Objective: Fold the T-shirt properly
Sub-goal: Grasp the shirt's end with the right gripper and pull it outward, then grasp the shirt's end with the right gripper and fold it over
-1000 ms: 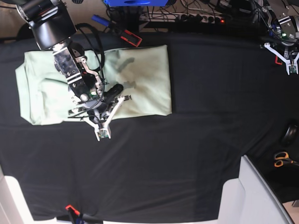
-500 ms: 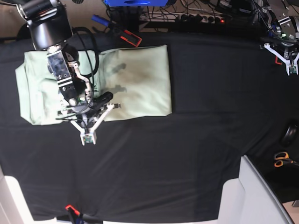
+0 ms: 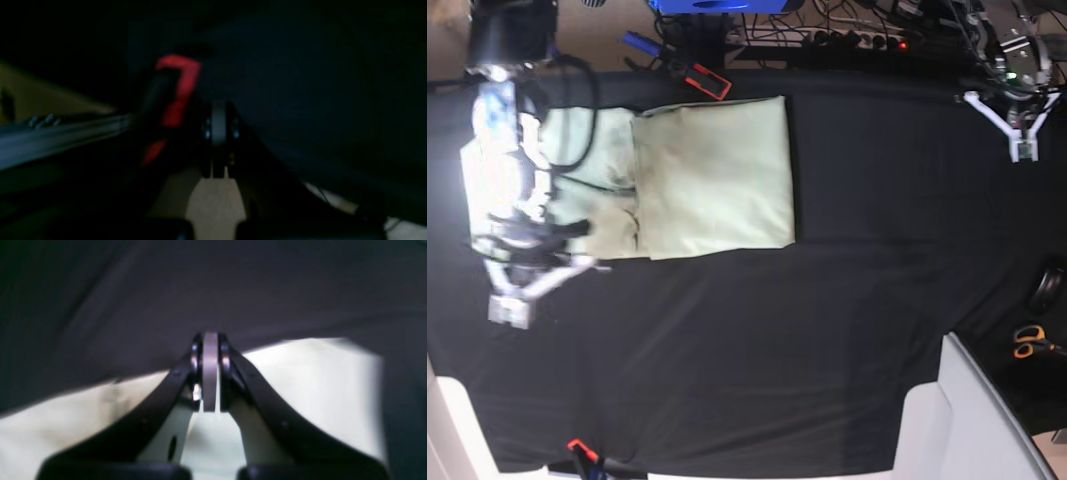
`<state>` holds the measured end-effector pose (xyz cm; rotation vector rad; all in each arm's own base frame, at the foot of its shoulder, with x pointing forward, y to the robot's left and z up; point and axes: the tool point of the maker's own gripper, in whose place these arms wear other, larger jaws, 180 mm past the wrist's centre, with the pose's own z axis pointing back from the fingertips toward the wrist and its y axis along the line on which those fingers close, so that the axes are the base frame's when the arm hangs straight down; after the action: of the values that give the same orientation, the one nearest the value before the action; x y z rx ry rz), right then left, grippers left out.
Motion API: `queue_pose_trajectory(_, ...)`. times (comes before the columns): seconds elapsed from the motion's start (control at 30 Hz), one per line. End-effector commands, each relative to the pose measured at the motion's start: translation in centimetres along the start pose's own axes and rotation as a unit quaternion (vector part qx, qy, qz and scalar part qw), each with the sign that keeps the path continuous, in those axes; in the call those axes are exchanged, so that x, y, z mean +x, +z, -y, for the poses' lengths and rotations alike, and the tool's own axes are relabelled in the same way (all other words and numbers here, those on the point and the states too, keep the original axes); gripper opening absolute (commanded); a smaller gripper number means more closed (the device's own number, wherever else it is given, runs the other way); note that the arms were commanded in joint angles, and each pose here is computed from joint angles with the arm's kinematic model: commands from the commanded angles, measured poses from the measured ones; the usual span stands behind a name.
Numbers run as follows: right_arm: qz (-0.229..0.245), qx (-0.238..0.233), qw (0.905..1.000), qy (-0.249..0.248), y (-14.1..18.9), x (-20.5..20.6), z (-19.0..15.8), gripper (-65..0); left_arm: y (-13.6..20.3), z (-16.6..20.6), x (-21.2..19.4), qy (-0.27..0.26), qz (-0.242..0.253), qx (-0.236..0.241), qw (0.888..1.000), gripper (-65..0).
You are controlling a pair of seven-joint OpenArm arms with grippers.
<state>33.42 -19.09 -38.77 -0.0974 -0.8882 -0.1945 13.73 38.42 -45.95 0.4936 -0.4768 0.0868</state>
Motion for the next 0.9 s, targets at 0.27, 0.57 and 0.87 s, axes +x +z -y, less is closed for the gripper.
queue_pose_trajectory(0.27, -0.01, -0.11, 0.9933, -0.032, 3.4, -2.8, 10.9, -51.1, 2.7, 4.2, 4.8, 0.124, 0.051, -0.143, 0.981, -61.3)
queue_pose_trajectory(0.57, -0.039, -0.065, 0.9971, 0.002, 3.4, -3.8, 13.5, -27.9, 4.1, 5.3, 7.0, 0.149, 0.076, -0.225, 0.96, -18.6)
queue_pose_trajectory(0.87, -0.123, 0.021, 0.9911, -0.045, 1.8, -7.6, 18.8, -3.6, 3.5, 2.6, 5.5, 0.084, 0.063, -0.164, 0.981, -25.7)
